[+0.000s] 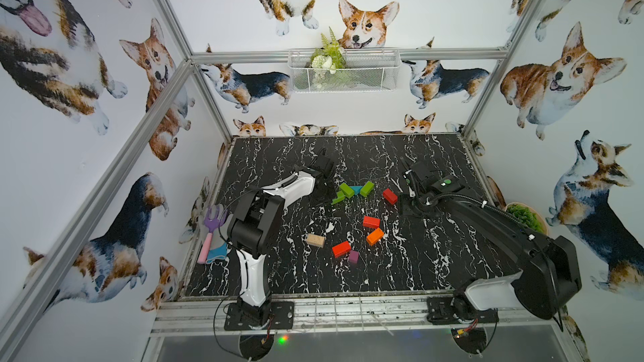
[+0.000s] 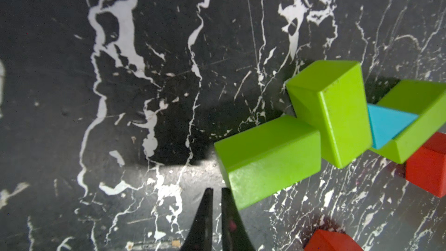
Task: Assemble a heart with building blocks
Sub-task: Assemble the building block at the center of the board.
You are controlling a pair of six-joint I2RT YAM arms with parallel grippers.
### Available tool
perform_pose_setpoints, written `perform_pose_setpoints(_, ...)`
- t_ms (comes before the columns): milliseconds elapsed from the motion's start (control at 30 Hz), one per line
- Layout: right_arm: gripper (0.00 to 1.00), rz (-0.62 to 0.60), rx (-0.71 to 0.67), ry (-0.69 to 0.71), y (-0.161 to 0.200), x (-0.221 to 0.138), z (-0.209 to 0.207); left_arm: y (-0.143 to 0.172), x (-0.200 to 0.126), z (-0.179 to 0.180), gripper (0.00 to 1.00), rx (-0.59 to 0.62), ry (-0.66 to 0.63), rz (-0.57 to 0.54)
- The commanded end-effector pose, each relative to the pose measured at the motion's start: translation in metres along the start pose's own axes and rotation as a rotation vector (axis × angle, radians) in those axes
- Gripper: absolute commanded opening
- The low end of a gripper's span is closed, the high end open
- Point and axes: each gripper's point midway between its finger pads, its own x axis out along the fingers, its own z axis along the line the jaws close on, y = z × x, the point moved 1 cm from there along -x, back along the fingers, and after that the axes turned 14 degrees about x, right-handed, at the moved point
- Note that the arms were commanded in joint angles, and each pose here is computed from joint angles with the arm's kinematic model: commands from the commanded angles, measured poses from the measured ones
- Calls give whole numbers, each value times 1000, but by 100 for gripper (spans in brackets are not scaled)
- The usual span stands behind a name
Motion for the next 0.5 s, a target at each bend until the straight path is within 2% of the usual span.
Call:
perform_pose_setpoints(0,67,-18,11,13,-3,-1,-3,-1,-1,-3,13,-5,2,-4)
perform_pose_setpoints(467,68,-18,13,9,-2,-1,-3,2,-2,-7,15,1,9,-4)
